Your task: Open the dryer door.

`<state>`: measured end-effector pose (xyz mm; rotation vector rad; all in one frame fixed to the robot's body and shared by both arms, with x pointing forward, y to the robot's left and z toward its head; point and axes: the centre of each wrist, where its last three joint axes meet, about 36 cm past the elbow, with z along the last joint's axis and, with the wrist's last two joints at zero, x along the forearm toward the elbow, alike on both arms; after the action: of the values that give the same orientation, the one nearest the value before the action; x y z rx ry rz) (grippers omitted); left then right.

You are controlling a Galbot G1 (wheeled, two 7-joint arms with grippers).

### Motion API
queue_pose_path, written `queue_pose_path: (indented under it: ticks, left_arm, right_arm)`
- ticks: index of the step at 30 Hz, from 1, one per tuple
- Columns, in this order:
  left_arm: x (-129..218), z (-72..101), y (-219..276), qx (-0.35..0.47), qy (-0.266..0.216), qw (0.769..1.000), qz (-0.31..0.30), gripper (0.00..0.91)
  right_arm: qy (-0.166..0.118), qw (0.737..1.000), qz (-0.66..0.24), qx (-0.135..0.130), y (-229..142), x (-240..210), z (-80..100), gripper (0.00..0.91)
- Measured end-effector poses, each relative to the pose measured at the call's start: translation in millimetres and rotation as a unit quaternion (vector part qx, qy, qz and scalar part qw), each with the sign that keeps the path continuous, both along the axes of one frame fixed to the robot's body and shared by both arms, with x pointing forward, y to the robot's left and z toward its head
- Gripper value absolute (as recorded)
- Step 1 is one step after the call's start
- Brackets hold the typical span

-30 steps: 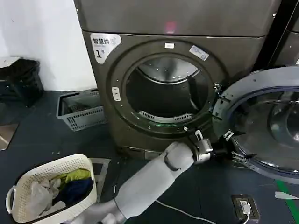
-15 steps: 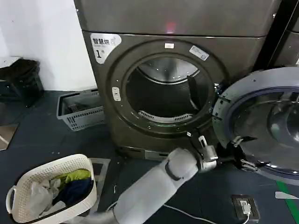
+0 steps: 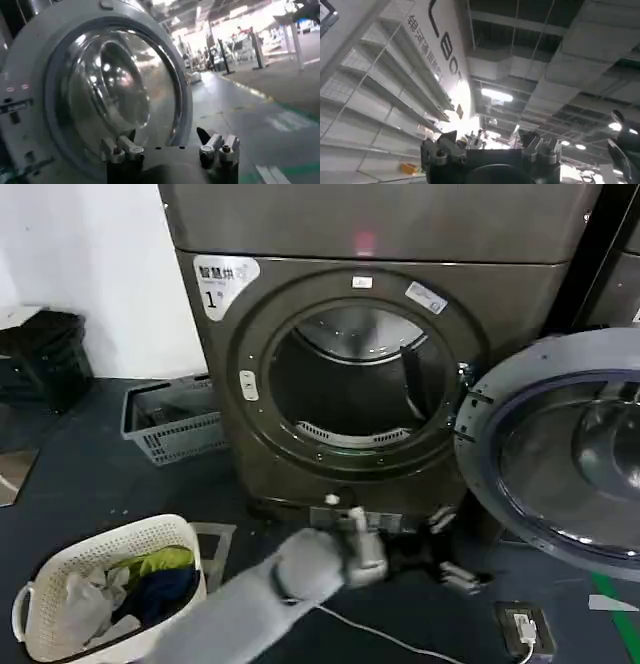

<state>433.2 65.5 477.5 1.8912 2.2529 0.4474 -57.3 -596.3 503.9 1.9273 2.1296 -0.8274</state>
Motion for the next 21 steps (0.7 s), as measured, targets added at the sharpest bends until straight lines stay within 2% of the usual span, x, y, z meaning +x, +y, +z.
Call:
queue_pose_path:
  ticks: [13,17,21]
  left_arm:
    - [-21,19.0,154,0.098,-0.066,0.991,0.069,0.907]
    - [-22,19.6,208,0.166,-0.123,0.973,0.099,0.907]
    - [-15,24.5,258,0.243,-0.216,0.940,0.104,0.907]
  right_arm:
    - [-0.006,0.999,0.036,0.013,-16,31,-10.9,0.907]
    - [-0.006,0.999,0.049,0.018,-19,43,-15.8,0.907]
    - [-0.007,0.998,0.062,0.024,-22,54,-21.1,0.907]
